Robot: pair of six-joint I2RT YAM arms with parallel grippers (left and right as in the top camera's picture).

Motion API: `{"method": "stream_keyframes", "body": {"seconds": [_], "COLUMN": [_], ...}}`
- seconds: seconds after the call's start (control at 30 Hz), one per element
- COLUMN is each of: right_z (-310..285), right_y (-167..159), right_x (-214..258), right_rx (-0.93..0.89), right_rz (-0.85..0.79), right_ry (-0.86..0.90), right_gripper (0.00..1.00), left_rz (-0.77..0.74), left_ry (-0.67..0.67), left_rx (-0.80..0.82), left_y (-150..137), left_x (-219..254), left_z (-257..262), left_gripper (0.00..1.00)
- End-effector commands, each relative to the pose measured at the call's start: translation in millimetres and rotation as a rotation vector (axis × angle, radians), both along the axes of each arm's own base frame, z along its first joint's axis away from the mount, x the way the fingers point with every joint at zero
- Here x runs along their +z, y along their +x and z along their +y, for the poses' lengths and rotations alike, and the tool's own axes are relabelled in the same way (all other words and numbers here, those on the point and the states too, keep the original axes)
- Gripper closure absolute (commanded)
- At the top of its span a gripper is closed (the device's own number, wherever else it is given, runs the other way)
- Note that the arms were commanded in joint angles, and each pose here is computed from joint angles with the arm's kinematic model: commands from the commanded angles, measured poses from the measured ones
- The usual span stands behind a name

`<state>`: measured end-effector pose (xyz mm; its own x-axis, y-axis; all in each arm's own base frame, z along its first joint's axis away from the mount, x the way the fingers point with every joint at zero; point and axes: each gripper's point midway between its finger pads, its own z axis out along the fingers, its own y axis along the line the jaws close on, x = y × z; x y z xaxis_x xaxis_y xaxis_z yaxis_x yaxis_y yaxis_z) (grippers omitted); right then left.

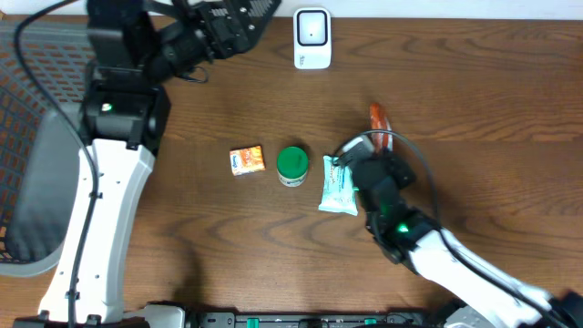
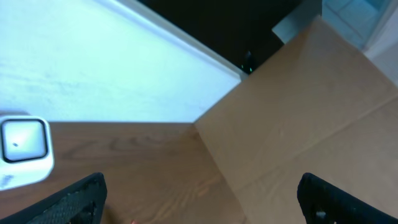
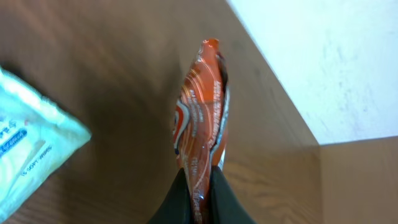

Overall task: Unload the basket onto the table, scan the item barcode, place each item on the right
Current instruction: 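Release the left gripper and pull the snack bar back with the right gripper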

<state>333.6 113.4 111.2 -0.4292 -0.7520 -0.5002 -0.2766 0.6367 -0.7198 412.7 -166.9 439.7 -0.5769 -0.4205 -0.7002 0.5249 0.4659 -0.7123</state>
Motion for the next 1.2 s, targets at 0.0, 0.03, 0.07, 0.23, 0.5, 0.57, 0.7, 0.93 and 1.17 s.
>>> {"method": "stream_keyframes", "body": {"seconds": [0.0, 0.03, 0.07, 0.23, 0.5, 0.57, 0.7, 0.93, 1.17], "right_z": [-5.6, -6.3, -6.3, 14.3, 51.7, 53.1, 53.5, 53.8, 57.6], "right_y": [4.2, 3.7, 2.6, -9.1, -26.8, -30.1, -34.2, -34.2, -31.9], "right_x": [-17.7, -25.6, -33.0, -59.2, -71.3, -76.5, -83.0, -83.1, -78.0], "right_rx": [-0.076, -0.080, -0.082, -0.004, 0.084, 0.081, 0.079, 0.082, 0.079], "right_rz": [-0.002, 0.008, 0.016, 0.057, 0.069, 0.090, 0.119, 0.120, 0.104], "right_ry": [-0.150, -0.199, -0.252, -0.364, -0.236, -0.200, -0.168, -0.170, -0.137], "right_gripper": [0.99, 0.99, 0.99, 0.99, 0.99, 0.99, 0.99, 0.99, 0.99], "left_rz": [-0.048, -0.048, -0.047, -0.033, -0.033, -0.033, -0.030, -0.026, -0.026], "left_ry": [0.006, 0.006, 0.006, 0.008, 0.008, 0.008, 0.008, 0.009, 0.009], "left_rx": [0.007, 0.009, 0.011, 0.017, 0.017, 0.017, 0.017, 0.017, 0.017], "left_y": [-7.0, -6.8, -6.4, -5.6, -5.6, -5.6, -5.6, -5.7, -5.7], "left_x": [14.6, 14.6, 14.5, 11.6, 11.7, 11.6, 11.0, 10.3, 10.4], "left_z": [8.5, 9.9, 10.8, 13.1, 13.1, 13.1, 13.1, 12.9, 12.9], "left_gripper": [0.02, 0.02, 0.02, 0.02, 0.02, 0.02, 0.02, 0.02, 0.02]}}
